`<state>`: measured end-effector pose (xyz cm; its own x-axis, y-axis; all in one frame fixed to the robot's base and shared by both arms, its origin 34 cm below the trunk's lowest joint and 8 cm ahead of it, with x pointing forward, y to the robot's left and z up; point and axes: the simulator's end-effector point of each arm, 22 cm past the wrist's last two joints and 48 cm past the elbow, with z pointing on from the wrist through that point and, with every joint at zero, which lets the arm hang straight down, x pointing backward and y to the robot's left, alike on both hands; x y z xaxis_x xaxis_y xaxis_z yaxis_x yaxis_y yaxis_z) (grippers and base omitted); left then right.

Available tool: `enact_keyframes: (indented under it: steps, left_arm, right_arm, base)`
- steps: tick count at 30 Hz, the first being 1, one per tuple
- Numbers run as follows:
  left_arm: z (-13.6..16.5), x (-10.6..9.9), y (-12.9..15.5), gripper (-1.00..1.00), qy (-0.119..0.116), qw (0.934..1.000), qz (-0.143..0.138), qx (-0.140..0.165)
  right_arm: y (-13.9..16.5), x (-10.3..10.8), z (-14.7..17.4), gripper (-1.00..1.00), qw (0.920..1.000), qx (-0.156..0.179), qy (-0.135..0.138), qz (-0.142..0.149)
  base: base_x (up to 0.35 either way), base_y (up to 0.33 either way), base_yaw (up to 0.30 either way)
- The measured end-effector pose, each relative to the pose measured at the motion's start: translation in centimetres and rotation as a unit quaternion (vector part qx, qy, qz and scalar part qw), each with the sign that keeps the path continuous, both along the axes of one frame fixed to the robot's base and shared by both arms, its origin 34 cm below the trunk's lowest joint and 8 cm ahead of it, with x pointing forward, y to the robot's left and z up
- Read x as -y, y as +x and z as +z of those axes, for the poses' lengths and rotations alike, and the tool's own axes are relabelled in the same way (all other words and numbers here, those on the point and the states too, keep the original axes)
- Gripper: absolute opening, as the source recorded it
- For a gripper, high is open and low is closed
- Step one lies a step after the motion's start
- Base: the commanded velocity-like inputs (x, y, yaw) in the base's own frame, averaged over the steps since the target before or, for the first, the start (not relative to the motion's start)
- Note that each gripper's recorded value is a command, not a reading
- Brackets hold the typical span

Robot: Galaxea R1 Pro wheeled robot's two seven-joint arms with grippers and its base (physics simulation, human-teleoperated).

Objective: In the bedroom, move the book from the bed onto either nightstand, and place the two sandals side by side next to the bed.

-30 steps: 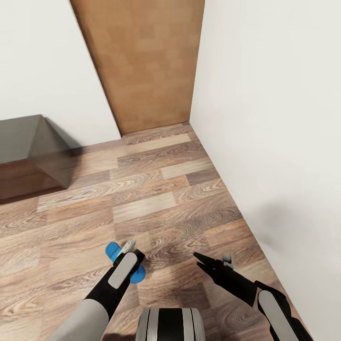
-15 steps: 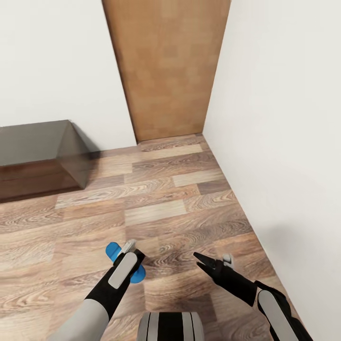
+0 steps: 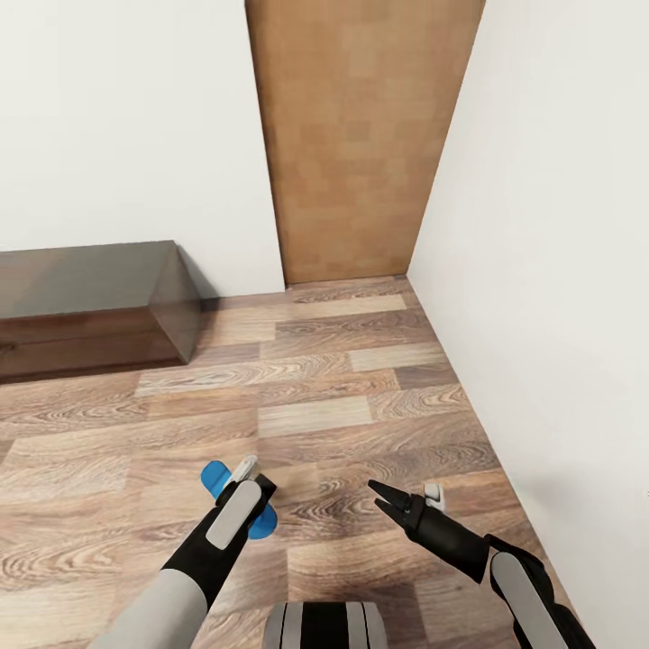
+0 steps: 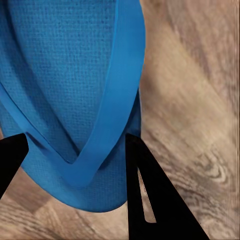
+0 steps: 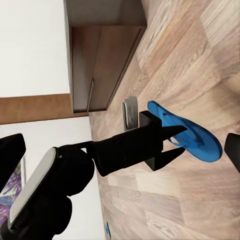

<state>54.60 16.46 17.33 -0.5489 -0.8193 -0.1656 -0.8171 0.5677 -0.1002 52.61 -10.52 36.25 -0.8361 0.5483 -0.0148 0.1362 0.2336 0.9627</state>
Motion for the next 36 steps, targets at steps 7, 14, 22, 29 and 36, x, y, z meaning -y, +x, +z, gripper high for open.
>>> enact_keyframes:
  steps: [7,14,22,29,36]
  left_arm:
    - [1.4,0.0,0.9,-1.0,0.0,0.9999,0.0,0.014]
    - [2.9,0.0,1.8,-1.0,0.0,0.9996,0.0,0.029]
    - [4.5,0.0,2.7,-1.0,0.0,0.999,0.0,0.045]
    - [6.0,0.1,3.5,-1.0,0.0,0.9982,-0.001,0.059]
    - [7.5,0.1,4.3,-1.0,0.0,0.9973,0.0,0.074]
  right_arm:
    - [0.3,0.0,1.3,1.0,0.9999,0.014,0.0,0.0]
    - [0.7,0.0,2.7,1.0,0.9996,0.028,0.0,0.0]
    - [1.0,0.0,4.3,1.0,0.999,0.045,0.0,0.0]
    - [1.3,0.0,5.6,1.0,0.9982,0.059,0.0,0.0]
    - [1.5,0.0,7.0,1.0,0.9973,0.073,0.0,0.0]
  base:
    - [0.0,0.0,0.005]
    - [0.0,0.0,0.005]
    - [0.0,0.0,0.199]
    - [0.0,0.0,0.278]
    - [0.0,0.0,0.278]
